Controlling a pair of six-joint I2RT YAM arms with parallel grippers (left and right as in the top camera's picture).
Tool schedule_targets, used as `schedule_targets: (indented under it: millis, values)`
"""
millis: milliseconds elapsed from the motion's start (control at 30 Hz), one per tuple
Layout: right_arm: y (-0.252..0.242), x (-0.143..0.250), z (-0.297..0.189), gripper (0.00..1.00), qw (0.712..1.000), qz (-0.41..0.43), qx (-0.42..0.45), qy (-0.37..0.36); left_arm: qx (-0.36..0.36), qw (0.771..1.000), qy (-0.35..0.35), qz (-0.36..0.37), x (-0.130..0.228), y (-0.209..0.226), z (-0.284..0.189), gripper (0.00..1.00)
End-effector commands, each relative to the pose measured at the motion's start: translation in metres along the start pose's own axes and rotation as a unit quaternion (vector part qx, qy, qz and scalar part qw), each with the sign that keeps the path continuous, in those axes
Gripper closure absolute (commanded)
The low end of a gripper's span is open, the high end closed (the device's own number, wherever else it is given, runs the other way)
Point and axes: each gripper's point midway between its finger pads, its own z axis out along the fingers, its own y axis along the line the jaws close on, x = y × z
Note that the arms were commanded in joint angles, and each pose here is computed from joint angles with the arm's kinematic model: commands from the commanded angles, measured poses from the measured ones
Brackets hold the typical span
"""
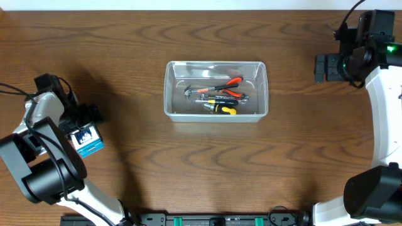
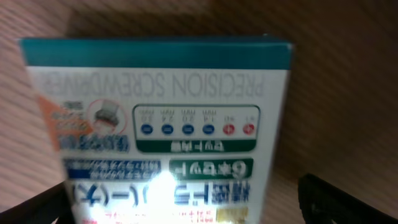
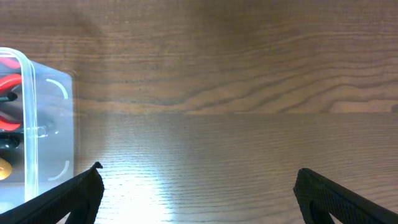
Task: Pack container
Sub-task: 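Lower and close the left gripper on the precision screwdriver box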
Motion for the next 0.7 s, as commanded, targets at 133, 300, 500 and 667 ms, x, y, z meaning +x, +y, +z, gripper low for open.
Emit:
schedule_targets:
  millis: [133, 300, 500, 667]
  values:
    - [-0.0062, 0.0004, 0.0001, 0.01, 1.0, -0.002, 0.006, 0.001, 0.002, 1.0, 0.022, 0.002, 0.0065, 0.0011, 0.0171, 0.02]
    - [-0.0062, 0.0004, 0.0001, 0.01, 1.0, -0.002, 0.006, 0.001, 0.002, 1.0, 0.023, 0.002, 0.0069, 0.0012, 0.0178, 0.02]
    - [-0.0062, 0.0003, 0.0001, 0.01, 1.0, -0.002, 0.006, 0.001, 0.001, 1.0, 0.026, 0.002, 0.0079, 0.0013, 0.0177, 0.02]
    - [-0.0062, 0.0003, 0.0001, 0.01, 1.0, -0.002, 0.006, 0.001, 0.002, 1.0, 0.026, 0.002, 0.0083, 0.0012, 0.0177, 0.01]
